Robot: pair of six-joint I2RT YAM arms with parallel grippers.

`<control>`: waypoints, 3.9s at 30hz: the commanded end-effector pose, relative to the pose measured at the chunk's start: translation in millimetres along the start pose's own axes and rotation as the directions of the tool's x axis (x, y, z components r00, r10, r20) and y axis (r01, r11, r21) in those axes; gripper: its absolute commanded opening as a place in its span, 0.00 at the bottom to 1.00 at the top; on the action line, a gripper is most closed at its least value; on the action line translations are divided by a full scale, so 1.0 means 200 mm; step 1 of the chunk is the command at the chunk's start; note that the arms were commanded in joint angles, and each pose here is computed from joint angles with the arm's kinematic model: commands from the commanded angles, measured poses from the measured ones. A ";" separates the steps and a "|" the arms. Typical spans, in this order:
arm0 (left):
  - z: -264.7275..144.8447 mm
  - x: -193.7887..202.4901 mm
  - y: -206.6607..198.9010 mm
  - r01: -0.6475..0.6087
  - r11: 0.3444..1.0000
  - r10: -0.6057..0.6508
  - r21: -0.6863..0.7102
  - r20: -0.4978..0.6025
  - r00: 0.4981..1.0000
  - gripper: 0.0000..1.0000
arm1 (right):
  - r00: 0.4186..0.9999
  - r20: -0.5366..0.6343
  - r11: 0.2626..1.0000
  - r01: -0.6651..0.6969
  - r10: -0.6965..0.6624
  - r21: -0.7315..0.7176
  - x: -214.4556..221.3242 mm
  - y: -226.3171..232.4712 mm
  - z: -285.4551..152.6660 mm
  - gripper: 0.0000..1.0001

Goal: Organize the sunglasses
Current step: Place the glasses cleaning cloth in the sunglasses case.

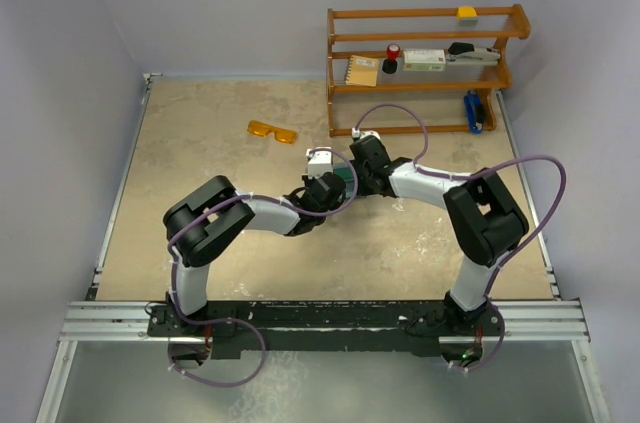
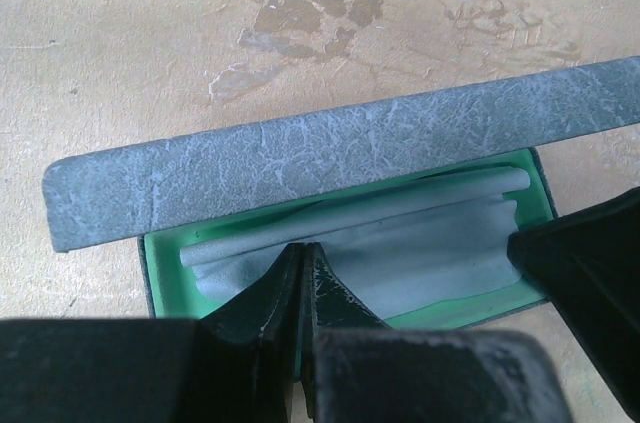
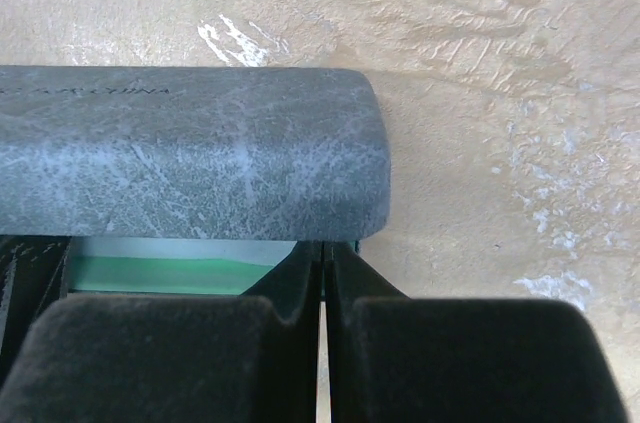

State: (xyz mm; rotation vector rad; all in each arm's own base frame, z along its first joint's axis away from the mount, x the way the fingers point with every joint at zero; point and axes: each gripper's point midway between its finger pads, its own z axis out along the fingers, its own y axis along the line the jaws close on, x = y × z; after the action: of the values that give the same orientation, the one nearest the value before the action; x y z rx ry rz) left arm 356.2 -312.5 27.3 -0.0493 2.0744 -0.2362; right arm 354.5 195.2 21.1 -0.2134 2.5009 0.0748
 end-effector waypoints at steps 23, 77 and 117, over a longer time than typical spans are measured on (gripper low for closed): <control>0.02 0.00 0.00 0.004 1.000 -0.004 0.001 -0.021 1.000 0.00 | 0.998 0.070 0.977 0.016 -0.001 -0.211 -0.18 0.21 -0.05 0.00; -0.18 -0.11 0.27 -0.104 0.987 0.098 -0.123 -0.053 0.994 0.00 | 1.000 -0.016 0.989 0.002 -0.004 -0.148 -0.04 0.16 0.04 0.00; 0.01 -0.07 0.01 -0.112 0.994 0.113 0.008 -0.072 0.991 0.00 | 0.999 -0.034 0.994 0.001 -0.005 -0.110 -0.02 0.13 0.07 0.00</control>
State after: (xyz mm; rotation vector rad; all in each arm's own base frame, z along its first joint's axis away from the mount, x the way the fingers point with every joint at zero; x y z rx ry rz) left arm 351.9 -293.8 27.4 0.0769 2.1740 -0.1309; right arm 360.4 229.2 21.4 -0.2740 2.4981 0.2648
